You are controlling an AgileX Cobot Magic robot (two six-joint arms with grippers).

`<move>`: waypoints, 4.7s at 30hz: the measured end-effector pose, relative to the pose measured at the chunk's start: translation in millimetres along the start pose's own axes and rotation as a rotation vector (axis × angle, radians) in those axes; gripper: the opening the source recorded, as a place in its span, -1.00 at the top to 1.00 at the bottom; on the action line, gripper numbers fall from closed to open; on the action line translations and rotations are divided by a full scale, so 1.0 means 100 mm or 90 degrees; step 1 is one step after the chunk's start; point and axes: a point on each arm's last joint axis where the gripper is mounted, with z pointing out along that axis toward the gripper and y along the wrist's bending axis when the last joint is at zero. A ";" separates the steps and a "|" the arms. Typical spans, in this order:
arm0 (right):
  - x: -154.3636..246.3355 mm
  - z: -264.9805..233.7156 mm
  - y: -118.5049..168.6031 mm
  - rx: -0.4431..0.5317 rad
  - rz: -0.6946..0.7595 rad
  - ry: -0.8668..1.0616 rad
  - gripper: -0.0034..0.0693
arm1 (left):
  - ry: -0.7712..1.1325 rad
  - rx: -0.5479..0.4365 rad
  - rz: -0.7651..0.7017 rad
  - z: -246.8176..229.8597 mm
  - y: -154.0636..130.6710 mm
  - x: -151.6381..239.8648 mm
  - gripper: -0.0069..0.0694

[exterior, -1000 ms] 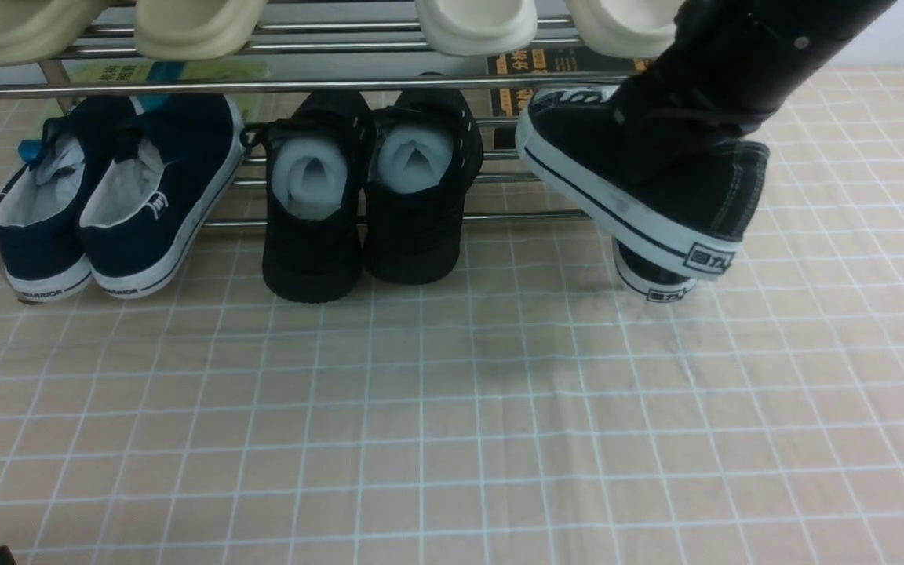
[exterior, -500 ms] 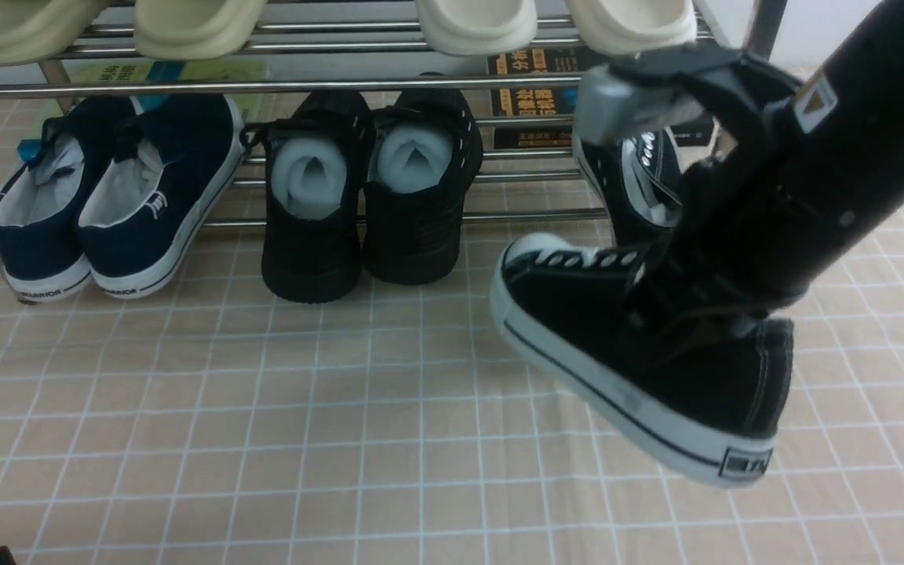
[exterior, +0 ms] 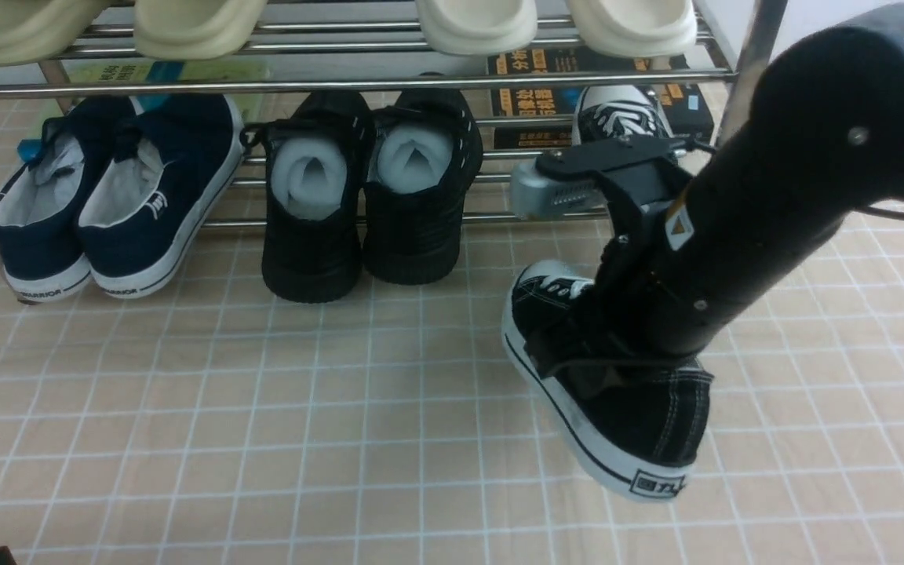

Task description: Take the shoes off the shelf from the light coffee tablecloth by hand.

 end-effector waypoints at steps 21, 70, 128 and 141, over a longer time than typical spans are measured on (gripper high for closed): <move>-0.21 0.44 0.01 -0.020 0.042 -0.064 0.82 | 0.000 -0.001 0.002 0.00 0.00 0.00 0.19; -0.96 0.17 -0.99 0.132 0.012 -0.220 0.00 | -0.001 -0.006 0.015 0.00 0.01 0.00 0.19; 0.00 0.73 -0.64 0.104 0.004 0.051 0.85 | 0.000 -0.007 0.018 0.00 0.01 0.00 0.19; -0.10 0.81 -0.69 0.112 0.001 0.006 0.25 | 0.000 -0.007 0.018 0.00 0.01 0.00 0.19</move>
